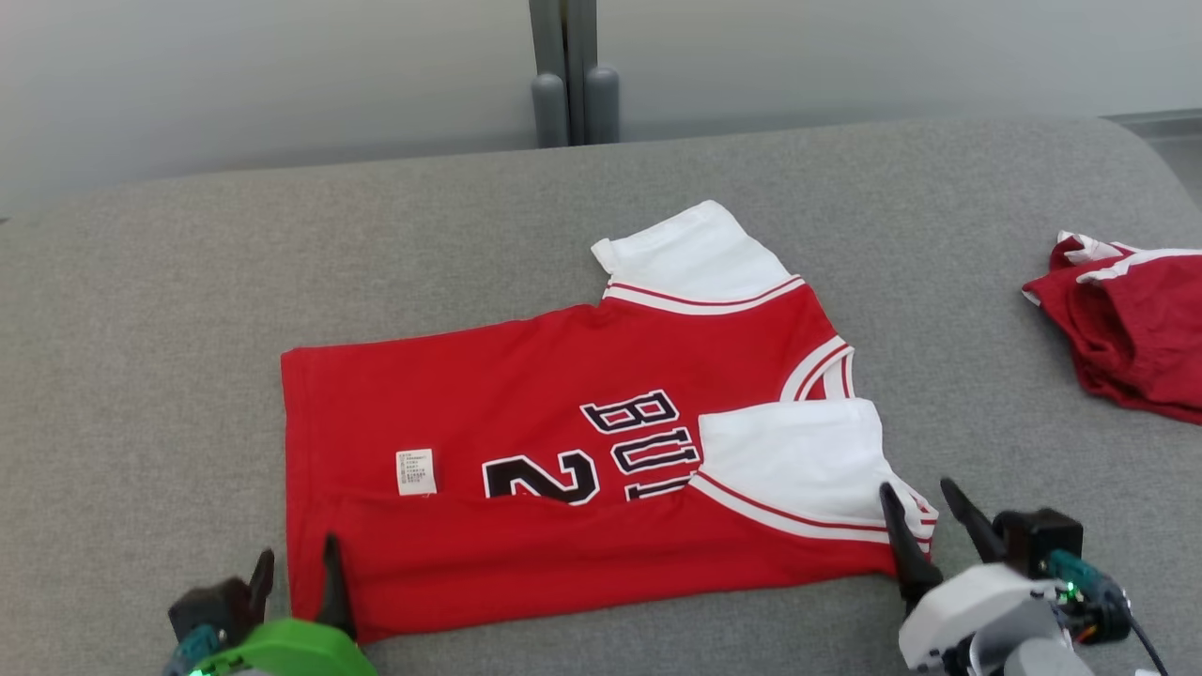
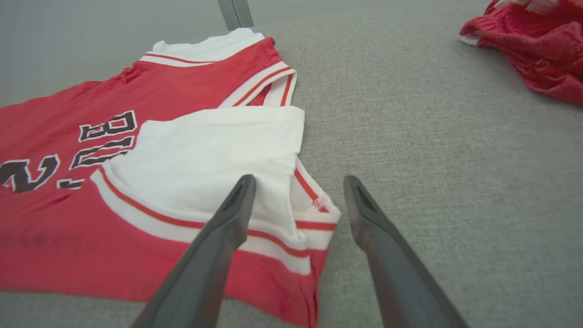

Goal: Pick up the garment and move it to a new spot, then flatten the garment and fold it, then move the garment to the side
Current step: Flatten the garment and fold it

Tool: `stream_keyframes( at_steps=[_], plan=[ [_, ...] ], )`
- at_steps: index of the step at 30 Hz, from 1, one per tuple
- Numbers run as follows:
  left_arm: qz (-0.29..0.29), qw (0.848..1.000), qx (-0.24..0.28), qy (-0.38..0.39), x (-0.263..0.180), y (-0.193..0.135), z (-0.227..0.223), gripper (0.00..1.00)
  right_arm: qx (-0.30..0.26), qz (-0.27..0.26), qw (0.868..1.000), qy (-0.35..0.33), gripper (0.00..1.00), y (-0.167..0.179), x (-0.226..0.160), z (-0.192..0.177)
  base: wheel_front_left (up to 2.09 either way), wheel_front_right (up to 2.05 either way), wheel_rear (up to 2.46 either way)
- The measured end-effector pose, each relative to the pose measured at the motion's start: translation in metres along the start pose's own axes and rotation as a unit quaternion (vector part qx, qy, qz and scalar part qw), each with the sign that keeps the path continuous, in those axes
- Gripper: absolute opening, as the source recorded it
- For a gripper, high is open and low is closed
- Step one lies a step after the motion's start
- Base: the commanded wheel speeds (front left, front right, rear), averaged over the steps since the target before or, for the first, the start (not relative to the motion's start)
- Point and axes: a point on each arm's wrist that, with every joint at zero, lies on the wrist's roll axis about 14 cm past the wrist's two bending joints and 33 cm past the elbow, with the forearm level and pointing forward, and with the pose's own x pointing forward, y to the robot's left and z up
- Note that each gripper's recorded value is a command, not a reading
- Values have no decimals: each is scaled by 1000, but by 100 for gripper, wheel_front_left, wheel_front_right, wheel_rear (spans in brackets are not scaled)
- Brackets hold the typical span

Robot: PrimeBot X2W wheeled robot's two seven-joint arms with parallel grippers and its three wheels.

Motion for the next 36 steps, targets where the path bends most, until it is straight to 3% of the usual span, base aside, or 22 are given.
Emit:
stream_keyframes(
  at_steps=[6, 11, 21, 23, 36],
  plan=[
    [-26, 998, 20, -54, 51, -19, 52, 100, -56, 29, 997, -38, 100, 12, 52, 39, 0, 0, 0],
    [-20, 997, 48, -51, 96, -10, 71, 100, -101, 58, 992, -44, 100, 28, 100, 60, 0, 0, 0],
    [-12, 997, 73, 22, 148, 3, 40, 100, -174, 88, 981, -22, 100, 39, 175, 67, 0, 0, 0],
    [-15, 996, 77, 29, 156, 3, 36, 0, -186, 91, 978, -7, 100, 41, 190, 64, 0, 0, 0],
    [-47, 996, 81, 10, 165, -9, 43, 0, -193, 128, 969, 83, 100, 80, 254, 40, 0, 0, 0]
  ],
)
